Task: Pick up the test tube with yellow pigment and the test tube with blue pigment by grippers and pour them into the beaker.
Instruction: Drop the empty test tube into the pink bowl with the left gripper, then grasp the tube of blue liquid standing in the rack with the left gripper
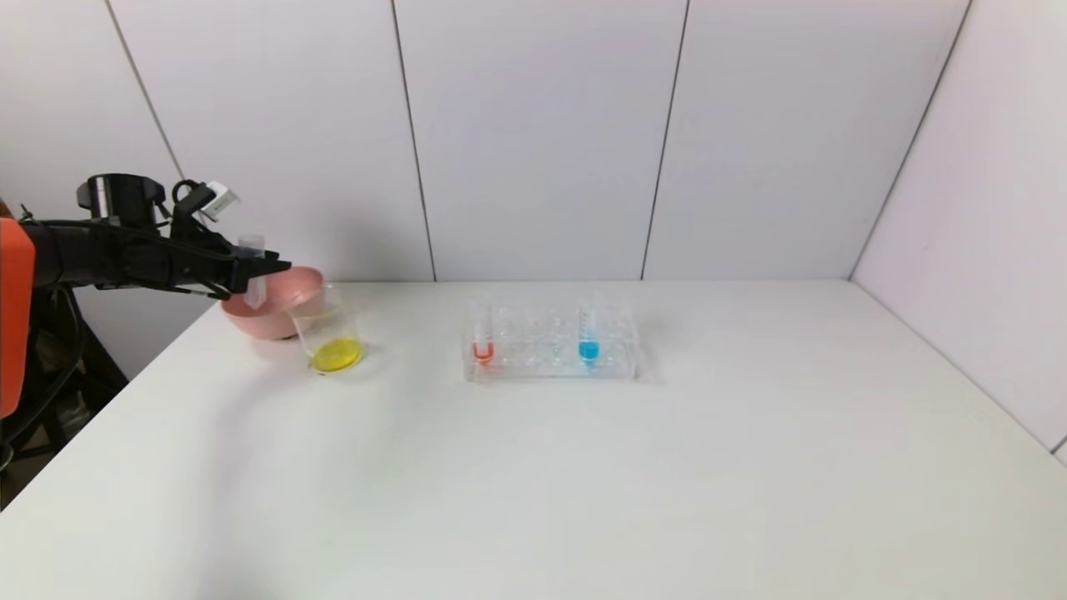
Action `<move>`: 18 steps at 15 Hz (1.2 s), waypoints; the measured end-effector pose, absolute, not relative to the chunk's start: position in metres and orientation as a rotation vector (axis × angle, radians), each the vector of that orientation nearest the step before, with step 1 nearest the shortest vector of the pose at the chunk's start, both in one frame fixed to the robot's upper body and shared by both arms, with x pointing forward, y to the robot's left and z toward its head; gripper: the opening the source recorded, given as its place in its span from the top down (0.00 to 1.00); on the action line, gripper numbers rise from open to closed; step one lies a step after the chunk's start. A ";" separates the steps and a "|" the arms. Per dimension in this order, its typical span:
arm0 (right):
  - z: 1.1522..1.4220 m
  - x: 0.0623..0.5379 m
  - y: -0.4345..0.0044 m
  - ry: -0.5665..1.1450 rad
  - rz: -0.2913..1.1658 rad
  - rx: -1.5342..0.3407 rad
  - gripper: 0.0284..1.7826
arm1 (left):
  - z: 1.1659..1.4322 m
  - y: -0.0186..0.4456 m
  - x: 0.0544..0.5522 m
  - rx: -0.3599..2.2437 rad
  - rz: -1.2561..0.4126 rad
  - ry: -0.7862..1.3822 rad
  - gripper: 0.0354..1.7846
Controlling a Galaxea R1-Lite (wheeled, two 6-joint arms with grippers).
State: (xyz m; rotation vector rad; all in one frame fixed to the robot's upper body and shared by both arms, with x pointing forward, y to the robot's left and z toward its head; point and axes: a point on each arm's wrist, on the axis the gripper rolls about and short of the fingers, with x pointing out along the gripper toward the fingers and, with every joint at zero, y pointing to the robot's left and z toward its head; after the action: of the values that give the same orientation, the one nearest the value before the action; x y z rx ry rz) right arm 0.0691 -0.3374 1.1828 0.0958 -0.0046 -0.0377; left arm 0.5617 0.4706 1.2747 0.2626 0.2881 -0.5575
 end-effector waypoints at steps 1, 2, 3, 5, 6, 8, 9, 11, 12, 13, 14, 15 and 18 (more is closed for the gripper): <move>1.183 0.069 -0.337 -0.005 -0.038 0.096 0.00 | 1.275 0.469 0.562 0.263 -0.559 0.288 0.71; 1.183 0.069 -0.337 -0.005 -0.038 0.096 0.00 | 1.275 0.468 0.562 0.264 -0.559 0.287 0.71; 1.183 0.069 -0.337 -0.005 -0.038 0.096 0.00 | 1.275 0.469 0.562 0.264 -0.557 0.288 0.69; 1.183 0.069 -0.337 -0.005 -0.038 0.096 0.00 | 1.276 0.469 0.562 0.265 -0.555 0.288 0.61; 1.183 0.069 -0.337 -0.005 -0.038 0.096 0.00 | 1.276 0.468 0.562 0.266 -0.556 0.287 0.54; 1.183 0.069 -0.337 -0.005 -0.038 0.097 0.00 | 1.277 0.468 0.562 0.270 -0.547 0.289 0.37; 1.183 0.069 -0.337 -0.005 -0.038 0.096 0.00 | 1.278 0.469 0.562 0.273 -0.536 0.292 0.27; 1.183 0.069 -0.337 -0.005 -0.038 0.096 0.00 | 1.281 0.468 0.562 0.271 -0.519 0.297 0.13; 1.183 0.069 -0.337 -0.005 -0.037 0.096 0.00 | 1.284 0.465 0.562 0.262 -0.498 0.303 0.07; 1.183 0.069 -0.337 -0.005 -0.038 0.096 0.00 | 1.287 0.463 0.561 0.254 -0.468 0.312 0.04; 1.183 0.069 -0.337 -0.005 -0.038 0.096 0.00 | 1.292 0.462 0.560 0.253 -0.415 0.324 0.01; 1.183 0.069 -0.337 -0.005 -0.038 0.096 0.00 | 1.299 0.459 0.559 0.261 -0.349 0.334 0.00; 1.183 0.069 -0.337 -0.005 -0.038 0.096 0.00 | 1.323 0.448 0.551 0.315 -0.154 0.355 0.00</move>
State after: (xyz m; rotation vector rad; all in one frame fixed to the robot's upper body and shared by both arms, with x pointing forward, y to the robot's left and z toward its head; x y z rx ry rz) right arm 0.0691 -0.3374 1.1828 0.0958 -0.0046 -0.0377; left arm 0.5513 0.4477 1.3228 0.3152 0.3551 -0.1540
